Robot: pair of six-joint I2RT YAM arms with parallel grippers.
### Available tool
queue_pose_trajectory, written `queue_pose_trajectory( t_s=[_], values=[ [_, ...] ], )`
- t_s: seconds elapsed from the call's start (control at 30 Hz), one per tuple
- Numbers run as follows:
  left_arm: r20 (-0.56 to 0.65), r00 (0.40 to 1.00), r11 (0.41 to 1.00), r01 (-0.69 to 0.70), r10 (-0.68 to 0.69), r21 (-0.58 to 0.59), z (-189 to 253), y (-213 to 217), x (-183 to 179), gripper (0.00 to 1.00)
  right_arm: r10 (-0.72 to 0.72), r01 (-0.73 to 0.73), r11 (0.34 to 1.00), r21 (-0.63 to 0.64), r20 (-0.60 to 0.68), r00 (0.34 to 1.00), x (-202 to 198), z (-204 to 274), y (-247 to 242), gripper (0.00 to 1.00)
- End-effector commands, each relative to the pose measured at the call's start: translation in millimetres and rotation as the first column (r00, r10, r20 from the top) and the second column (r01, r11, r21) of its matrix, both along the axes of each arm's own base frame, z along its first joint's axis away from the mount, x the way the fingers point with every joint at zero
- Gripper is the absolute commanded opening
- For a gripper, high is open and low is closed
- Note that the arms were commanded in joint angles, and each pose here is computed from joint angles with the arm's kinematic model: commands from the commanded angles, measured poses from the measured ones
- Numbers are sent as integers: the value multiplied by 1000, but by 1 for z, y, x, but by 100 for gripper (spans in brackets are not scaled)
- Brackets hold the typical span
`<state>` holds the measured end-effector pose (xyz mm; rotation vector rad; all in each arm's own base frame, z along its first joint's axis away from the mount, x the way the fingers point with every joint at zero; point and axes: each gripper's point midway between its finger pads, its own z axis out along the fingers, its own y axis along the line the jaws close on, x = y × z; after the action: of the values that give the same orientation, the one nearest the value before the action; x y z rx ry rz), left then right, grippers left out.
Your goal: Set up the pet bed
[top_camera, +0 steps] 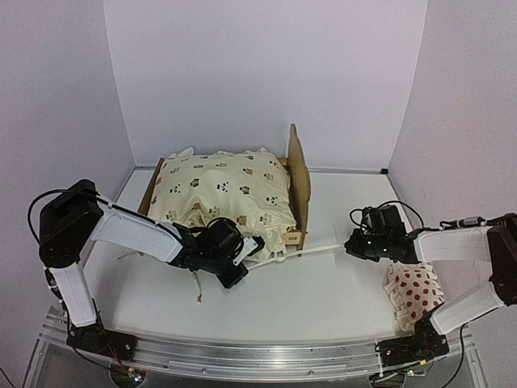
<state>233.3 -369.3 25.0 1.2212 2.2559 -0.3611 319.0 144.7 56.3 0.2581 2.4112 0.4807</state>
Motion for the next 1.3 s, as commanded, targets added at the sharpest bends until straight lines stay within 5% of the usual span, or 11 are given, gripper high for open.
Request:
queue_pose_trajectory(
  t_s=[0.0,0.83,0.93,1.07,1.17,1.27],
  values=[
    [11,992,991,-126,127,-37,26,24,16,0,-22,19,999,44,58,998,12,32,-4,0],
    [-54,959,956,-281,277,-88,19,68,34,1,-211,199,976,83,176,962,24,116,-65,0],
    [-62,960,955,-279,274,-98,21,68,32,8,-166,153,984,95,143,976,19,109,-57,0],
    [-62,960,951,-278,272,-135,35,67,29,30,-83,76,992,104,61,995,9,101,-43,2],
    [-56,960,946,-279,274,-166,50,70,26,42,-42,42,993,106,-2,999,1,97,-38,15],
    [-55,958,941,-288,283,-179,62,76,22,65,-8,12,994,112,-44,999,-8,98,-33,36]
  ],
)
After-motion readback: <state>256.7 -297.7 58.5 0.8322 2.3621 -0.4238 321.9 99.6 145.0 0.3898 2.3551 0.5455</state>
